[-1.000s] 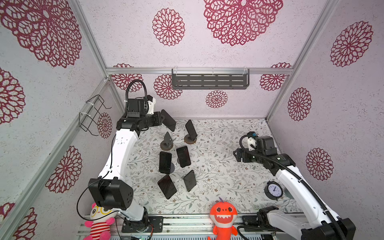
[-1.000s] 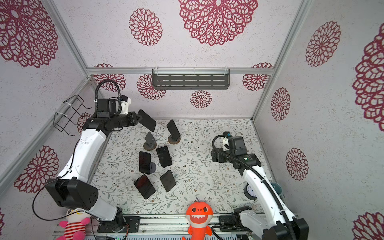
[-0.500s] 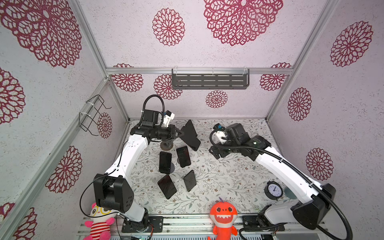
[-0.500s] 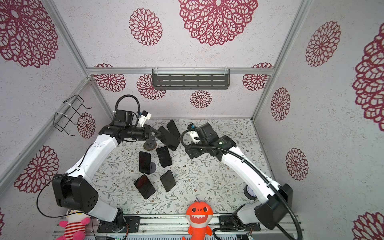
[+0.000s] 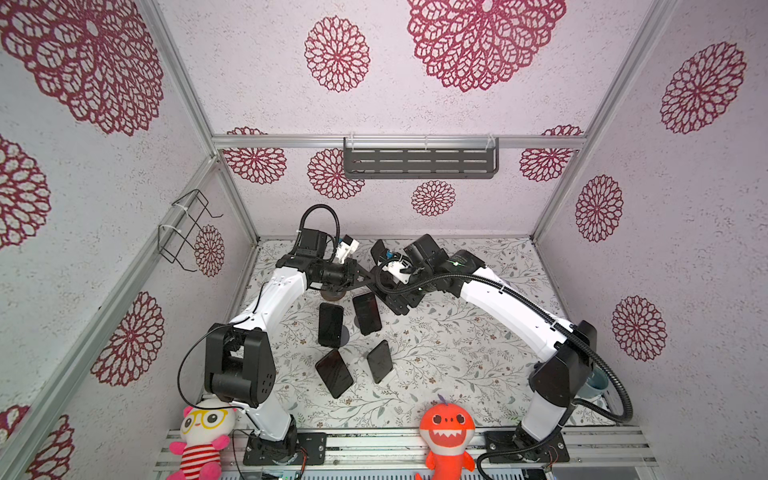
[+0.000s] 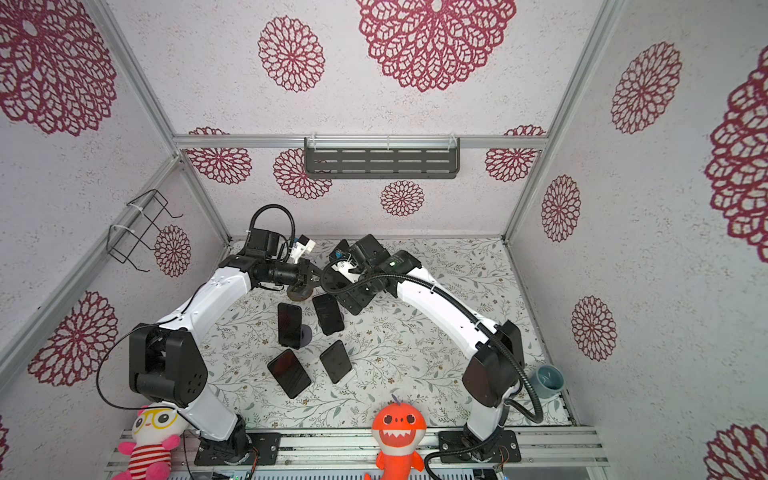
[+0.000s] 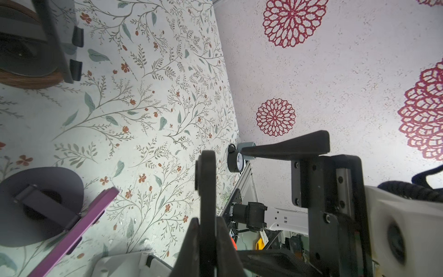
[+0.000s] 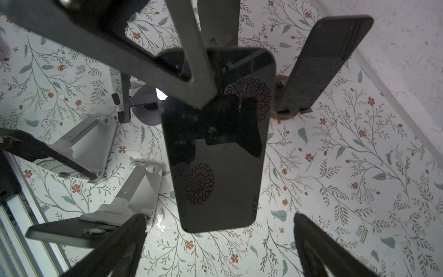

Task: Remove the phone from the phone stand
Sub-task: 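Bring the phone toward the right gripper while the right gripper closes on it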

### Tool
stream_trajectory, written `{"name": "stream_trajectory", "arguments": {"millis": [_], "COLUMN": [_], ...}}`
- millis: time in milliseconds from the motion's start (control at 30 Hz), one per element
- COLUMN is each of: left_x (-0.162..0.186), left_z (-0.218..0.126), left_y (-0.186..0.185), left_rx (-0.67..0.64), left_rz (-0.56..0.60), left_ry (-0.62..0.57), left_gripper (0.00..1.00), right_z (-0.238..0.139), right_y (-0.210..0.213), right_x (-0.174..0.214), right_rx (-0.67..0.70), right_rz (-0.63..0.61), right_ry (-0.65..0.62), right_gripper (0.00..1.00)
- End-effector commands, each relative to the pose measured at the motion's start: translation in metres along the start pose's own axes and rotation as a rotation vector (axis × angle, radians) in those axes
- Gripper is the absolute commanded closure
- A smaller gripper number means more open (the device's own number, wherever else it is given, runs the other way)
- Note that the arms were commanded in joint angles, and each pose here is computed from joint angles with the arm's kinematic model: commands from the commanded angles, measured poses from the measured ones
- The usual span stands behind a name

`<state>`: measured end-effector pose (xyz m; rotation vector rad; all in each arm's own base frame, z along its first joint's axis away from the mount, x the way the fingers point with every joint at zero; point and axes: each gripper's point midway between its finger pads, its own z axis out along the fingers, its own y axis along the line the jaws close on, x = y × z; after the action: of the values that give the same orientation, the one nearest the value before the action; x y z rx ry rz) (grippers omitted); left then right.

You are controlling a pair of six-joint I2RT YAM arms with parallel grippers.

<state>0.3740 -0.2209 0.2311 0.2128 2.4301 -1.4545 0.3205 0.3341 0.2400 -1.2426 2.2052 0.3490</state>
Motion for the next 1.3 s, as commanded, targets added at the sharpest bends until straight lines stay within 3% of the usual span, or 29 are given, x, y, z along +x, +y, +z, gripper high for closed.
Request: {"name": "stream_trajectory", "arguments": {"millis": [0, 300, 433, 700, 1167, 1200, 1267], "left_x": [-0.003, -0.004, -0.003, -0.003, -0.005, -0.005, -0.006], "left_z": [-0.007, -0.008, -0.008, -0.007, -0.007, -0.008, -0.009], "left_y": [-0.029, -0.033, -0.032, -0.032, -0.029, -0.029, -0.029], "left_rx": [0.083, 0.099, 0.097, 0.100, 0.088, 0.085, 0.083], "left_rz": [0.082, 0.084, 0.082, 0.080, 0.083, 0.086, 0.094], "left_ry": [-0.012, -0.019, -0.020, -0.020, -0.027, -0.030, -0.035], "left_gripper": [1.00, 1.00, 1.00, 1.00, 1.00, 0.98, 0.83], "right_z": [-0.008, 0.014, 0.022, 0.025, 0.014, 0.012, 0.010], "right_y": [0.009, 0.010, 0.009, 0.000, -0.022, -0.024, -0.029], "right_x": [-0.010, -0.013, -0.010, -0.007, -0.016, -0.017, -0.016], "right_rx": [-0.050, -0.073, -0.077, -0.024, 0.020, 0.021, 0.026], "right_rz": [-0.070, -0.054, -0.037, -0.026, 0.062, 0.071, 0.090], "right_ry": [-0.027, -0.005, 0.008, 0.001, -0.071, -0.076, -0.081], "right_gripper": [0.01, 0.04, 0.12, 0.13, 0.39, 0.41, 0.45]}}
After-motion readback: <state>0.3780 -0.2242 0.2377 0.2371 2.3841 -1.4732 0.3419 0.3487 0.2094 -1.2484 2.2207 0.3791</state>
